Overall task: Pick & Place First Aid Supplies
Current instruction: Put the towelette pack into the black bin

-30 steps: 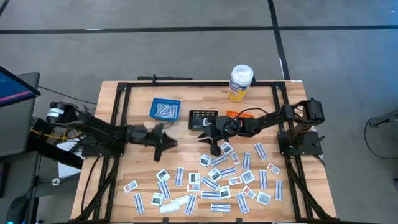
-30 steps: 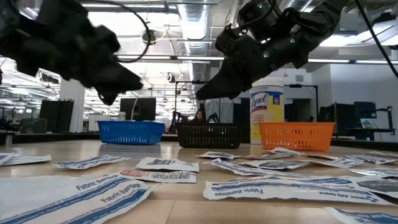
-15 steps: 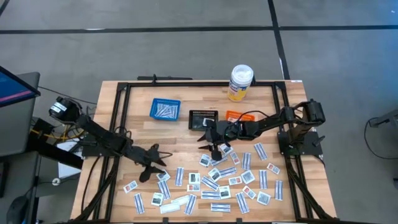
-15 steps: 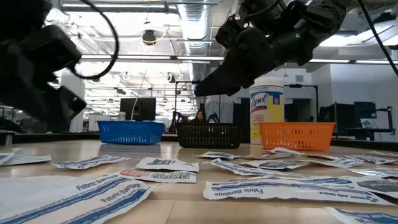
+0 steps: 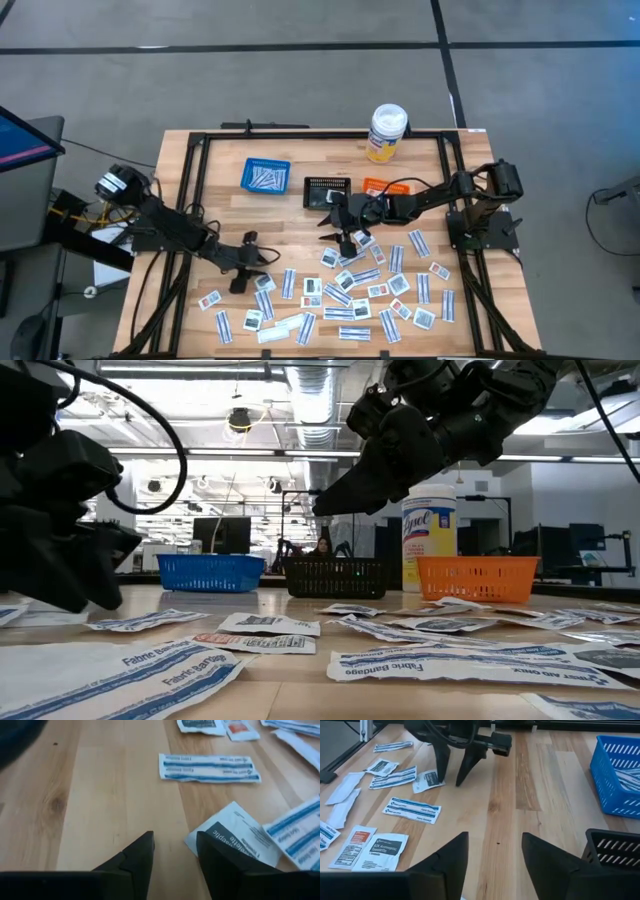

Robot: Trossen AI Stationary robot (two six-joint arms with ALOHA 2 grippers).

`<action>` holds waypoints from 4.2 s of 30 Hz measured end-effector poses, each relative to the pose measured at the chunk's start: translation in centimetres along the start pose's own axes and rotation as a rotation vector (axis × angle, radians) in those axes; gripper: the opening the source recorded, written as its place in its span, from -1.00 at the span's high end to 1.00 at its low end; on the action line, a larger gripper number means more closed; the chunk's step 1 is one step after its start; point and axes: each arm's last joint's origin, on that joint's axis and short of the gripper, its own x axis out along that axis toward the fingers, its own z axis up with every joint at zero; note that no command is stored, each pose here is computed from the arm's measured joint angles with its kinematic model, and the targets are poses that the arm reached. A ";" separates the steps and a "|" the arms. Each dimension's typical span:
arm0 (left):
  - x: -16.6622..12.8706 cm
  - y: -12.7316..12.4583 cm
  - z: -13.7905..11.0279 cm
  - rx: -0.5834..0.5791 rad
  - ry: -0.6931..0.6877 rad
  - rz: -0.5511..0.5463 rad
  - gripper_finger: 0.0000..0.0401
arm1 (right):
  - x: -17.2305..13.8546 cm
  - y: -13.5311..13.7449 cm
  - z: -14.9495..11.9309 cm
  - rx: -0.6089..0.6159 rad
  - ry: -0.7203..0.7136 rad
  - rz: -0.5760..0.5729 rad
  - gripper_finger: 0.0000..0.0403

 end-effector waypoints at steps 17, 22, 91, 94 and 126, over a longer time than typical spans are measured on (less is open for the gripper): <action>0.3 4.5 0.2 -0.001 -0.046 0.592 0.34 | 0.0 -0.1 0.0 0.003 0.000 -0.001 0.16; -0.3 4.2 1.4 0.024 -0.091 0.452 0.35 | 0.0 -0.1 0.0 0.003 0.000 -0.001 0.17; -0.3 8.1 11.8 0.377 -0.579 0.591 0.96 | -0.4 -1.3 2.1 0.355 -0.251 -0.184 0.41; -0.3 8.2 11.8 0.367 -0.571 0.616 0.96 | -0.4 -1.3 2.1 0.387 -0.257 -0.187 0.41; -0.2 8.4 11.6 0.340 -0.520 0.695 0.96 | -0.6 -2.3 2.4 0.490 -0.320 -0.267 0.44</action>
